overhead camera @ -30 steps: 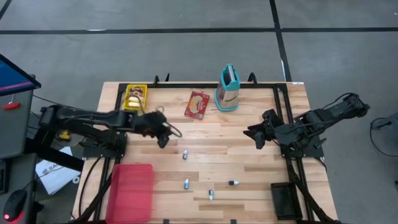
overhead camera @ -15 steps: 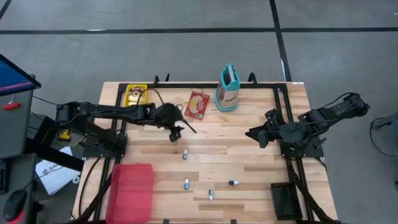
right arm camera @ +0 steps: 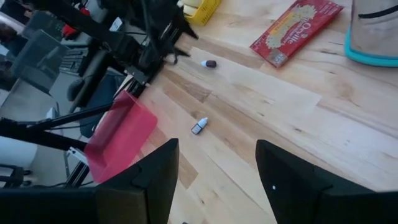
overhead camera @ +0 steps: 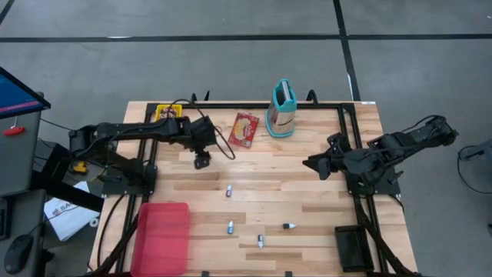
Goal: Pick & Place Food Item
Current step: Put the top red food coloring bottle into the black basket
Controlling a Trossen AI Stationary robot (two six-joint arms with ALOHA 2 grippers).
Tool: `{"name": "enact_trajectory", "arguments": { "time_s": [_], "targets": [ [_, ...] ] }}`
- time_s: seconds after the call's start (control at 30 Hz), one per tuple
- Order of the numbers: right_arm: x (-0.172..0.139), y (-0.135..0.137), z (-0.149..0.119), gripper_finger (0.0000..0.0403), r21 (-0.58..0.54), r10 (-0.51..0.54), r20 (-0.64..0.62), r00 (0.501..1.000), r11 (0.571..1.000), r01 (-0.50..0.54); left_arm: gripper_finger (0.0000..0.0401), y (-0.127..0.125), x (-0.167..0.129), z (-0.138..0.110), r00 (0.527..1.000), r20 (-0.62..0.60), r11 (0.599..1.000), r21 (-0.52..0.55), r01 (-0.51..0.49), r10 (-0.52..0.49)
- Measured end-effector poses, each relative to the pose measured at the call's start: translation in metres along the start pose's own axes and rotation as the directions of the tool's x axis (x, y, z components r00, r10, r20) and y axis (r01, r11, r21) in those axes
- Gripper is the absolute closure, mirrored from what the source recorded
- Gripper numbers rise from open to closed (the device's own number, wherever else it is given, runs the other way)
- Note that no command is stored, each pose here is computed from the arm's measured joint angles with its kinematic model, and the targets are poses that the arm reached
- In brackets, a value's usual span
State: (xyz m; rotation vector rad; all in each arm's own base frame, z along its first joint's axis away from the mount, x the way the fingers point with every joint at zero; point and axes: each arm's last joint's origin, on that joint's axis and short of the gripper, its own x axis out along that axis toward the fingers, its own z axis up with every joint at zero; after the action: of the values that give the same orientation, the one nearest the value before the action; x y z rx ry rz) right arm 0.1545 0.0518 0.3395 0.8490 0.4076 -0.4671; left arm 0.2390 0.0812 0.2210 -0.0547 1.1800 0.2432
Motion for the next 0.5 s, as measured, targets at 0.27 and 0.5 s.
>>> {"name": "enact_trajectory", "arguments": {
  "time_s": [0.27,0.5],
  "targets": [
    [0.003,-0.002,0.005,0.0197,0.0,-0.023,0.024,0.999,1.0,0.023,0.0196,-0.001,0.02,-0.003,0.994,-0.11,0.998,0.061,-0.015,0.022],
    [0.004,-0.003,0.007,0.0197,0.009,-0.027,0.028,0.999,1.0,0.027,0.0214,-0.003,0.046,-0.004,0.977,-0.212,0.998,0.067,0.006,0.008]
  ]
}}
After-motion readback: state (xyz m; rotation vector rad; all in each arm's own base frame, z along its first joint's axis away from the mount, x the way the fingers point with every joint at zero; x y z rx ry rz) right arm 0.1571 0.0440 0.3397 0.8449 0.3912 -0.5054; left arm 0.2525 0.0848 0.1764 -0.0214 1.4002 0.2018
